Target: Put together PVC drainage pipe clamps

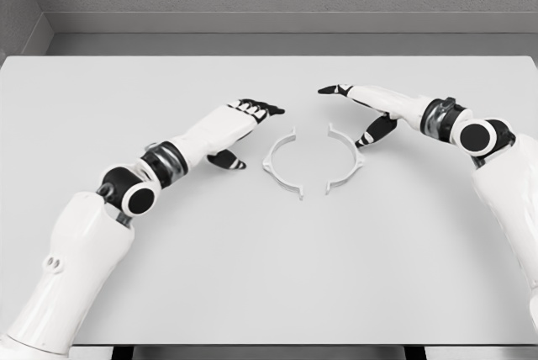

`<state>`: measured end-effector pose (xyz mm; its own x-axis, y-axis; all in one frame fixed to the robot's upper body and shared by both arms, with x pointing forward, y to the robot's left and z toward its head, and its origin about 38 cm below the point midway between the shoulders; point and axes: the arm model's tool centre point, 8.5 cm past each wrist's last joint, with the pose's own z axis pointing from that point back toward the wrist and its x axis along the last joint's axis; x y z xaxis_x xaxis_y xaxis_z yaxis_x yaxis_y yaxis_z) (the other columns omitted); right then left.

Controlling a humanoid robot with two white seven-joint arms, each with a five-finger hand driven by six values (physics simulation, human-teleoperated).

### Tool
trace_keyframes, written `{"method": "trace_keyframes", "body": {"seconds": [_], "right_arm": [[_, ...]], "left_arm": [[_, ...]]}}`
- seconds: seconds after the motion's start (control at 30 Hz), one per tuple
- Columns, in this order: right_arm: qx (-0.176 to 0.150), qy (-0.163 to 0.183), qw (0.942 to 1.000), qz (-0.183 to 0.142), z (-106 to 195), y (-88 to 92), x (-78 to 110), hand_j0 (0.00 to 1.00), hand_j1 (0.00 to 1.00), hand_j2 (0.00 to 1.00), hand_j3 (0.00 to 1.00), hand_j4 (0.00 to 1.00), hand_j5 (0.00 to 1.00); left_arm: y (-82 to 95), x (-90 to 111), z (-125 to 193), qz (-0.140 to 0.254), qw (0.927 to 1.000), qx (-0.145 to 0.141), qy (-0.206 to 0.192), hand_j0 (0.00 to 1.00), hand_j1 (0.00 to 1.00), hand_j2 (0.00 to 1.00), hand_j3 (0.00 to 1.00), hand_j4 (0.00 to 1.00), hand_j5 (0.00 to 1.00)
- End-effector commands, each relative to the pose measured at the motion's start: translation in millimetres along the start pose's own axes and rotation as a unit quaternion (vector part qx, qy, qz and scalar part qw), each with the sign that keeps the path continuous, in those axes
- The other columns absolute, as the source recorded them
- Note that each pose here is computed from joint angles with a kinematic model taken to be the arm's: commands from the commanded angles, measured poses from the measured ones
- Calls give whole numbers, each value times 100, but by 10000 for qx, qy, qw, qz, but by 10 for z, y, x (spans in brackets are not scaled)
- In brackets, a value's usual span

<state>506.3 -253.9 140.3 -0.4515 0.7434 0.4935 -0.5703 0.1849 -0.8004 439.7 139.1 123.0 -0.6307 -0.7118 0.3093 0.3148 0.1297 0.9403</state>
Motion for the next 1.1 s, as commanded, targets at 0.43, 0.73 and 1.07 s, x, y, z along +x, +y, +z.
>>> {"method": "trace_keyframes", "body": {"seconds": [0.43,0.73,1.07], "right_arm": [[-76,22,10000,32,52,-70,-7,100,100,100,100,100,100],[-168,363,9991,145,354,-218,-253,100,100,100,100,100,100],[-38,372,9990,249,364,-163,-253,100,100,100,100,100,100]], "left_arm": [[0,63,-182,236,9997,43,1,100,100,100,100,100,100],[-48,89,-223,284,9996,-7,-8,100,100,100,100,100,100],[-44,191,-263,290,9995,28,-127,100,100,100,100,100,100]]}}
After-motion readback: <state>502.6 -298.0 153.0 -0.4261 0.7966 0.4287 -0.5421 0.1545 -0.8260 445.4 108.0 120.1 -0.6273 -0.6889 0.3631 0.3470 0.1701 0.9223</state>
